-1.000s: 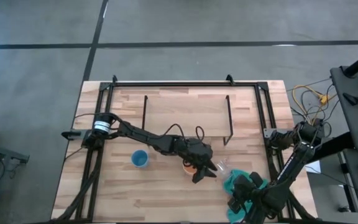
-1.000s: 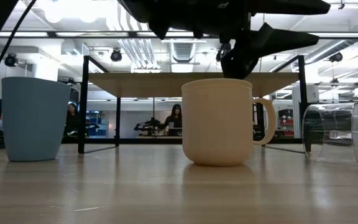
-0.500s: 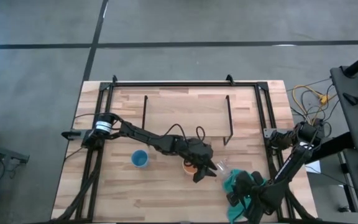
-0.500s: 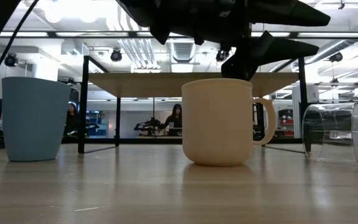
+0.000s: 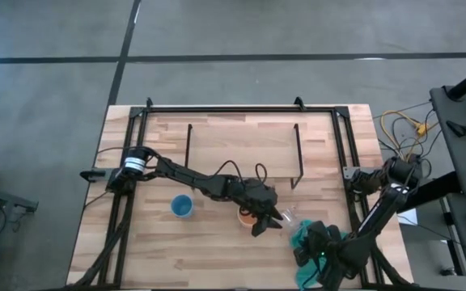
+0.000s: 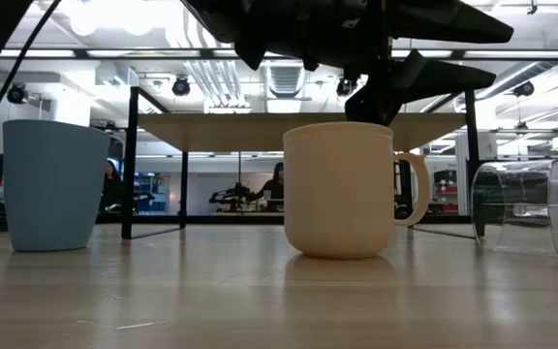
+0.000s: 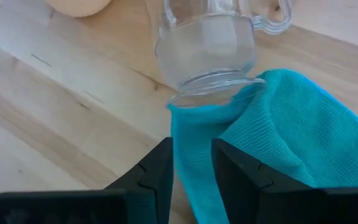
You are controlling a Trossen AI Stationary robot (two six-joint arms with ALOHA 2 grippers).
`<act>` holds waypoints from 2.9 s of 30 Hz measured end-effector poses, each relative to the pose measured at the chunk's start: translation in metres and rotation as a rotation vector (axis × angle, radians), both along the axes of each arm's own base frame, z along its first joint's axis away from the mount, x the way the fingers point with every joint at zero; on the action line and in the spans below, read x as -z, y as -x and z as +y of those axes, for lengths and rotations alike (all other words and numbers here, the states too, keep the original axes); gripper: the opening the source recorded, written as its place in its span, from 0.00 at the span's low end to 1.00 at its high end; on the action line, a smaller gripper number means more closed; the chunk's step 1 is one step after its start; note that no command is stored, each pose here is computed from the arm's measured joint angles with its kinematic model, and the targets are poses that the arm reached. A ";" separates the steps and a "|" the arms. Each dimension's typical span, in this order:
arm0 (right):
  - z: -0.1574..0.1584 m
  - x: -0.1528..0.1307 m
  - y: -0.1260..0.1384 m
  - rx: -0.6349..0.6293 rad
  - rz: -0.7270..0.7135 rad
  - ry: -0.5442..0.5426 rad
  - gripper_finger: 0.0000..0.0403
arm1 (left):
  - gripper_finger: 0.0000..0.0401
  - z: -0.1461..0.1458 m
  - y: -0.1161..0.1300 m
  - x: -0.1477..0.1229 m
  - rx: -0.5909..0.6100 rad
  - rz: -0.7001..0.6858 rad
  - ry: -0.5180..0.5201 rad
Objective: Stack small to large cups/mugs on shelf
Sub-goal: Put the transparent mug on the shelf
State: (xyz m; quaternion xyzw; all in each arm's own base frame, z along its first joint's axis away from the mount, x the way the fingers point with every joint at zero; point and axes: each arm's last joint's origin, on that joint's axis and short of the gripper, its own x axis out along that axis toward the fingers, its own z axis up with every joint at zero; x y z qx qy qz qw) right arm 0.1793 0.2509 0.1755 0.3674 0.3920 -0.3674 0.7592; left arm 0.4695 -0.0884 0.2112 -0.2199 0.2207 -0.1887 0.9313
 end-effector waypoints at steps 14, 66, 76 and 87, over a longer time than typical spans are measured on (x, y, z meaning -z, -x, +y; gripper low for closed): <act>-0.023 -0.015 -0.025 0.149 0.009 -0.120 0.26 | 0.37 0.001 0.000 -0.001 0.010 -0.017 -0.029; -0.051 0.003 -0.042 0.272 0.071 -0.188 0.02 | 0.37 -0.001 0.002 0.001 0.116 -0.016 -0.013; -0.034 -0.013 -0.036 0.206 0.049 -0.181 0.02 | 0.37 0.000 0.003 0.000 0.113 -0.008 -0.007; -0.027 -0.047 -0.030 0.192 0.060 -0.084 0.02 | 0.37 0.002 0.013 -0.019 0.096 0.005 -0.015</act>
